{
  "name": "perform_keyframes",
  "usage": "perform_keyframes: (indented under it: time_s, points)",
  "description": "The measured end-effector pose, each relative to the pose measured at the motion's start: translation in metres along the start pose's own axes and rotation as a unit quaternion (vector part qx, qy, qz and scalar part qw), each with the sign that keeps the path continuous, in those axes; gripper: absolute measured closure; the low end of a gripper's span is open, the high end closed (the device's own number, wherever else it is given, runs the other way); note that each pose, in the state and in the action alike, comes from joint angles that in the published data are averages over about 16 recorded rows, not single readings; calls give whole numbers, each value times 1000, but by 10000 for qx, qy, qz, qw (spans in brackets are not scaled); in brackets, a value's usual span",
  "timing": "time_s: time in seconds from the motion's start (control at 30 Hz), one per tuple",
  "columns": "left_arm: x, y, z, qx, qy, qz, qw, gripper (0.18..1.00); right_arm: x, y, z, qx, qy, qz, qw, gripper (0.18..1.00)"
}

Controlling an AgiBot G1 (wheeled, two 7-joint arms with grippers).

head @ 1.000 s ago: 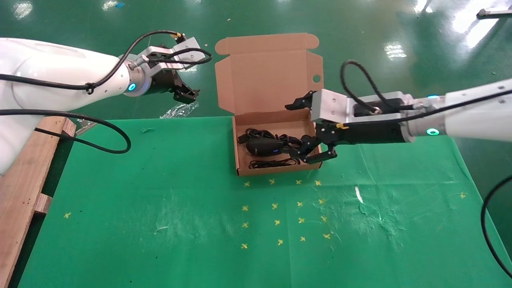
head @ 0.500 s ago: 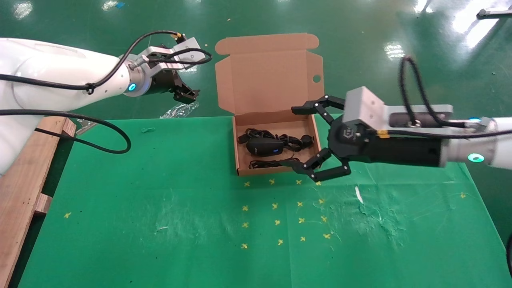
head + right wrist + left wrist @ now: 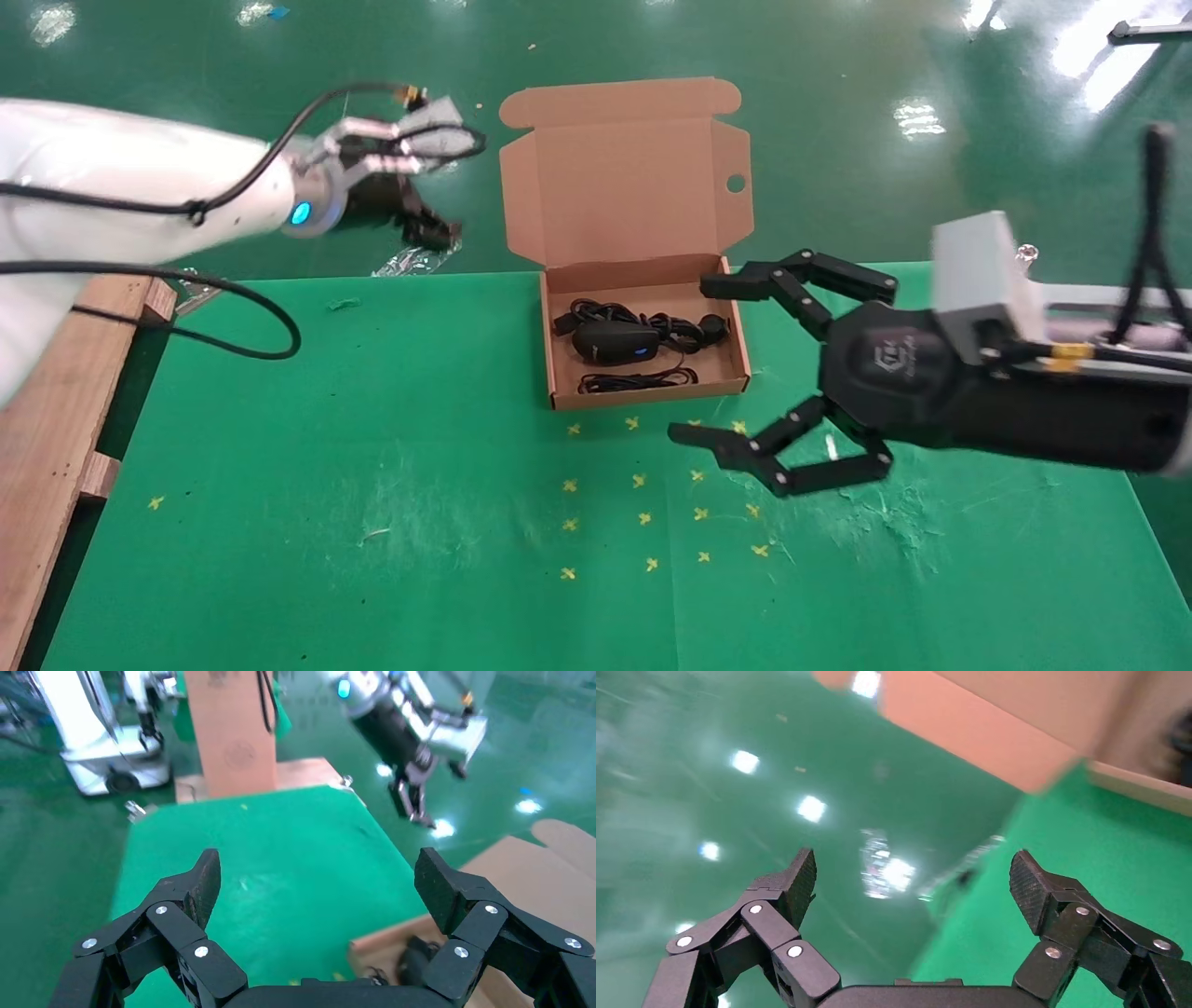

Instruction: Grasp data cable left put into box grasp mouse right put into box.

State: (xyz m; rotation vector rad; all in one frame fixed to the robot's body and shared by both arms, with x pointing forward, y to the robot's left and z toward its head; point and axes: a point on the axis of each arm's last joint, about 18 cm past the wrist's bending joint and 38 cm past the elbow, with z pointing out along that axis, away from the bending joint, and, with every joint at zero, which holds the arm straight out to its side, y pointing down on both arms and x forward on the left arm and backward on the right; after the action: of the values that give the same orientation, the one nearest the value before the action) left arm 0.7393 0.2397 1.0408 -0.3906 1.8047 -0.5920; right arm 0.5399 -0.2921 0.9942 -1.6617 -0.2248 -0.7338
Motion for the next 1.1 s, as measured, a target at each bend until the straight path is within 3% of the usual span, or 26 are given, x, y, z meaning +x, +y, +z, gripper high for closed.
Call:
perform_keyframes:
  time_s: [0.23,0.5,0.8,1.1]
  points:
    - [24,24,-8,184,665,-493,9964,184,-26,-16,-18,310,-224,308,9988,178]
    - [50,45,-27,563,1427,-997,9831,184,-45,-28,-29,495,-423,519,9965,178]
    - [71,58,-59,1169,2153,-1393,9595,184,-49,-30,-31,529,-465,560,9959,178]
    - [83,65,-102,1927,2718,-1593,9293,184,-49,-30,-31,529,-466,560,9959,178]
